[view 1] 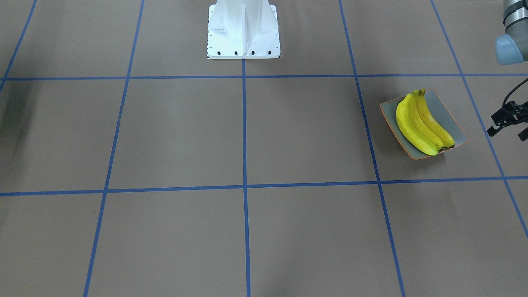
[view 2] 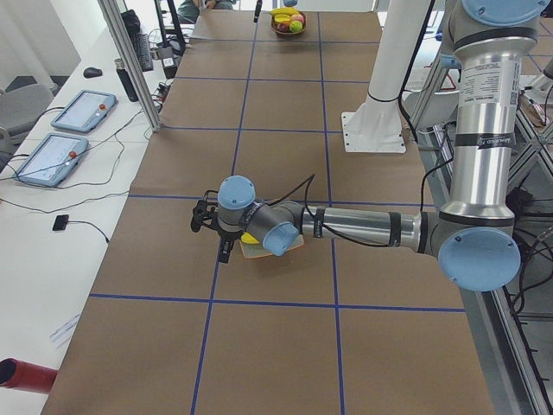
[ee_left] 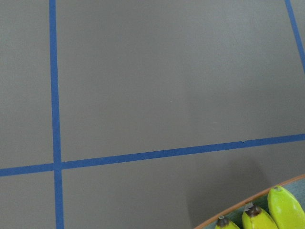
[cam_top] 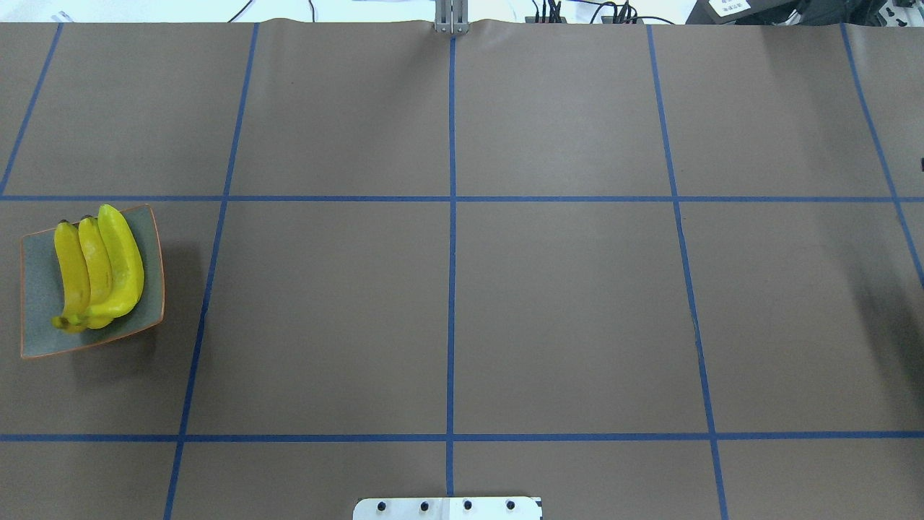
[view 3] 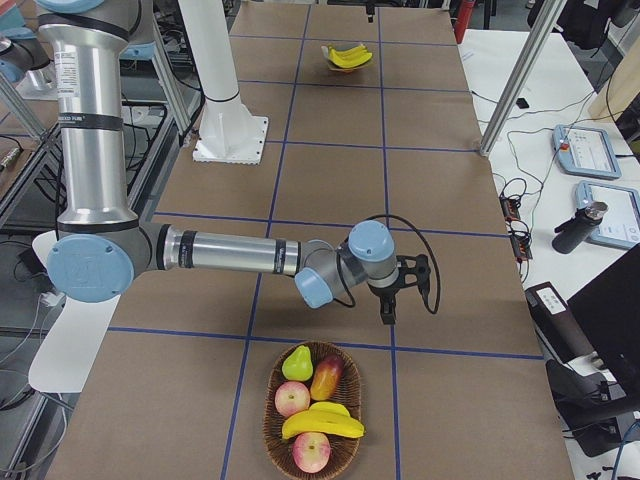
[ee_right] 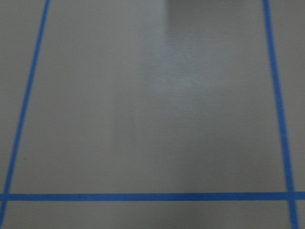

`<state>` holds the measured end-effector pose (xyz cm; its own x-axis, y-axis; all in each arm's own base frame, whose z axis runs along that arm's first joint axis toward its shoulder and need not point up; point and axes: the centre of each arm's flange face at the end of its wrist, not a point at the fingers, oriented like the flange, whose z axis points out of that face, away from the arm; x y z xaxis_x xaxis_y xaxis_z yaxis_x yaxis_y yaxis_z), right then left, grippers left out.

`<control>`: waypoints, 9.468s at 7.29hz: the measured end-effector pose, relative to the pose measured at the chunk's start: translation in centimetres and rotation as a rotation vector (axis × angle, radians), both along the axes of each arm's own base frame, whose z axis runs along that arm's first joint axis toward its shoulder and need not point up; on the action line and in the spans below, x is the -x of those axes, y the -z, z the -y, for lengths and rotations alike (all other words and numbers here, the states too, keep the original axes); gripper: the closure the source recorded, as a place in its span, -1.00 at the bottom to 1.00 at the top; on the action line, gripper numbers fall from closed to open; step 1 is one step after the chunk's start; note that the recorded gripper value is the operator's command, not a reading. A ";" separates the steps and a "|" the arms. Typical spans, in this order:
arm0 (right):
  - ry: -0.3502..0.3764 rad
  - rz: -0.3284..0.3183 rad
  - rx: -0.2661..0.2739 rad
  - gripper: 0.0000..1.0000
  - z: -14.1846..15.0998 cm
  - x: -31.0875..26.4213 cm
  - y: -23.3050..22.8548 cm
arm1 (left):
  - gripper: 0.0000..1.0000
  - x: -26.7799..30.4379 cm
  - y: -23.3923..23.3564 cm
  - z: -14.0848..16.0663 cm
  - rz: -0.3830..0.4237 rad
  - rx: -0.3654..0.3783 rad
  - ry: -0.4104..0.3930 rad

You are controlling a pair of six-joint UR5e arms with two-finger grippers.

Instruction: Transfer all bananas from basket to plate

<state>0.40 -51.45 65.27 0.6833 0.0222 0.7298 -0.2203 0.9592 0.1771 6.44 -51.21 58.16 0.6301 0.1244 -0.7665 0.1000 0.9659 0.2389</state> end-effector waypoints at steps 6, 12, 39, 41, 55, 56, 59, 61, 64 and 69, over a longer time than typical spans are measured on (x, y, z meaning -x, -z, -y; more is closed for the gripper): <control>0.164 -0.200 0.161 -0.97 -13.3 -8.7 -14.1 | -1.00 0.2 0.5 -0.4 0.000 -0.007 0.005; 0.136 -0.248 0.251 -0.85 -13.7 -9.2 -17.4 | -1.00 0.4 0.8 -0.7 0.012 -0.018 0.018; 0.063 0.560 0.160 1.00 1.8 27.8 36.8 | -1.00 -19.3 32.9 5.5 -0.439 0.218 0.040; 0.097 0.637 0.018 1.00 -1.7 35.0 40.7 | -1.00 -22.4 37.3 4.6 -0.487 0.219 -0.002; 0.126 1.126 -0.090 1.00 -11.1 44.3 49.3 | -0.74 -31.1 43.2 -2.5 -0.833 0.167 -0.163; 0.124 1.128 -0.096 1.00 -11.0 44.3 49.5 | -0.58 -31.5 43.2 -2.8 -0.839 0.174 -0.163; 0.109 1.132 -0.112 1.00 -10.9 44.3 49.7 | 1.00 -31.7 43.2 -3.1 -0.850 0.188 -0.163; 0.107 1.133 -0.114 -0.99 -10.8 44.3 49.8 | 1.00 -31.8 43.2 -3.2 -0.852 0.189 -0.164; 0.096 1.145 -0.125 -1.00 -11.1 43.1 48.1 | 1.00 -31.7 43.0 -3.3 -0.856 0.233 -0.153; -0.073 0.856 -0.099 -1.00 -4.9 34.1 35.8 | 1.00 -20.2 28.0 1.6 -0.687 0.382 0.012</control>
<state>-33.71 -46.58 29.43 -0.1027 -0.0459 0.9936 -0.3765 0.9264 0.0039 26.64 -52.81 30.19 -0.0006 -0.2299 -0.9732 0.1163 0.9666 -0.2284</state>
